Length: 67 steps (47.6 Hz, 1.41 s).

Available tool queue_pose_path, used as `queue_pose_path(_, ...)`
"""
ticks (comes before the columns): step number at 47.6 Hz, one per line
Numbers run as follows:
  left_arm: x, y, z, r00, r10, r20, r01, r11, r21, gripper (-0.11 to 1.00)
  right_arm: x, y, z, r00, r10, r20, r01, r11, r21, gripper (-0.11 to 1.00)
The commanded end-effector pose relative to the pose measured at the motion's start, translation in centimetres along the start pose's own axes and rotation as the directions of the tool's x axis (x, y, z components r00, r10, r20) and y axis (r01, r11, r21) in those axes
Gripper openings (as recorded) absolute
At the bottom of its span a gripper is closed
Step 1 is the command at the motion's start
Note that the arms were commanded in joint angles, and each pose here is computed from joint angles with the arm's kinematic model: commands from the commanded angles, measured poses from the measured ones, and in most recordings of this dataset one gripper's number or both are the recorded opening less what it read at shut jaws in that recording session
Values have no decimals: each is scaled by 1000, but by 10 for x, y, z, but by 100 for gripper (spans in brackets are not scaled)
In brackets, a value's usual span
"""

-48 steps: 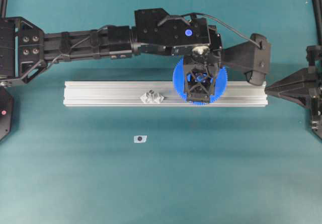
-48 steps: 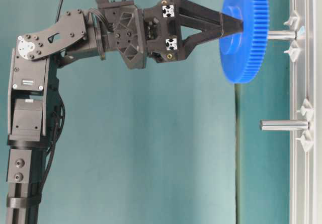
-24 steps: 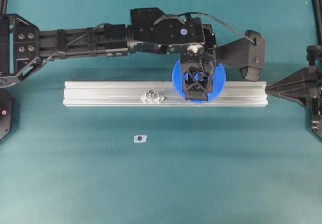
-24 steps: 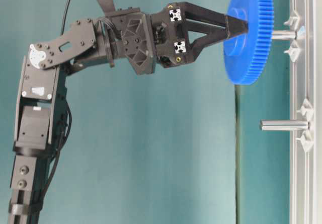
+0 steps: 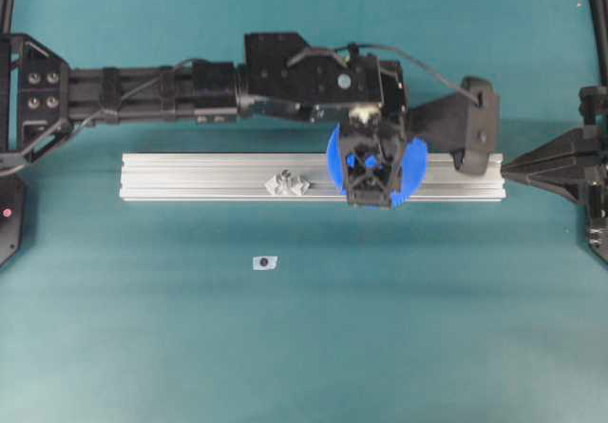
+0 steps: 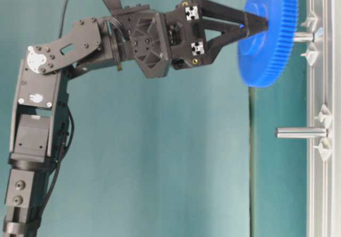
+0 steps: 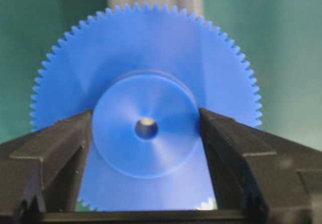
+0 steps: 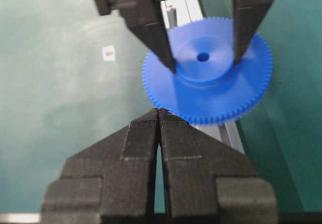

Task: Find the location of the shaft and insert the large gear.
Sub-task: 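Align the gear's center hole with the upper metal shaft, then push the blue gear down onto the upper shaft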

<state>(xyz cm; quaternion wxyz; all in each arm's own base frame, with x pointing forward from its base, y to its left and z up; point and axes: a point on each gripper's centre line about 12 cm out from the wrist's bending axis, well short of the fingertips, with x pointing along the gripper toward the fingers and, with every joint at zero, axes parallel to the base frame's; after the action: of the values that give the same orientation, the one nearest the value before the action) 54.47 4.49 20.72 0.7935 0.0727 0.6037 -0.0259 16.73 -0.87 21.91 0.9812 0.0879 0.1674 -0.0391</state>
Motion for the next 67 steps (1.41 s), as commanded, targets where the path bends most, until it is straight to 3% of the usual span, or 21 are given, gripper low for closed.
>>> queue_pose_path(1,-18,-3,2,1000,-2,26,2,1000,0,70,0,0,4,1000,-1,11,1,1000,12,1)
queue_pose_path(22,-17,33,-10,1000,14,0,-14,999,-50,70,0,0,5,1000,-1,13,1,1000,12,1)
queue_pose_path(40,-14,43,-17,1000,16,-13,-17,997,-71,70,-1,0,5,1000,-1,13,1,1000,12,1)
queue_pose_path(54,-16,44,-16,1000,19,-4,-19,998,-68,70,-1,0,4,1000,-1,13,1,1000,12,1)
queue_pose_path(67,-21,45,-9,999,26,21,-26,999,-38,70,-1,0,4,1000,-1,13,1,1000,13,1)
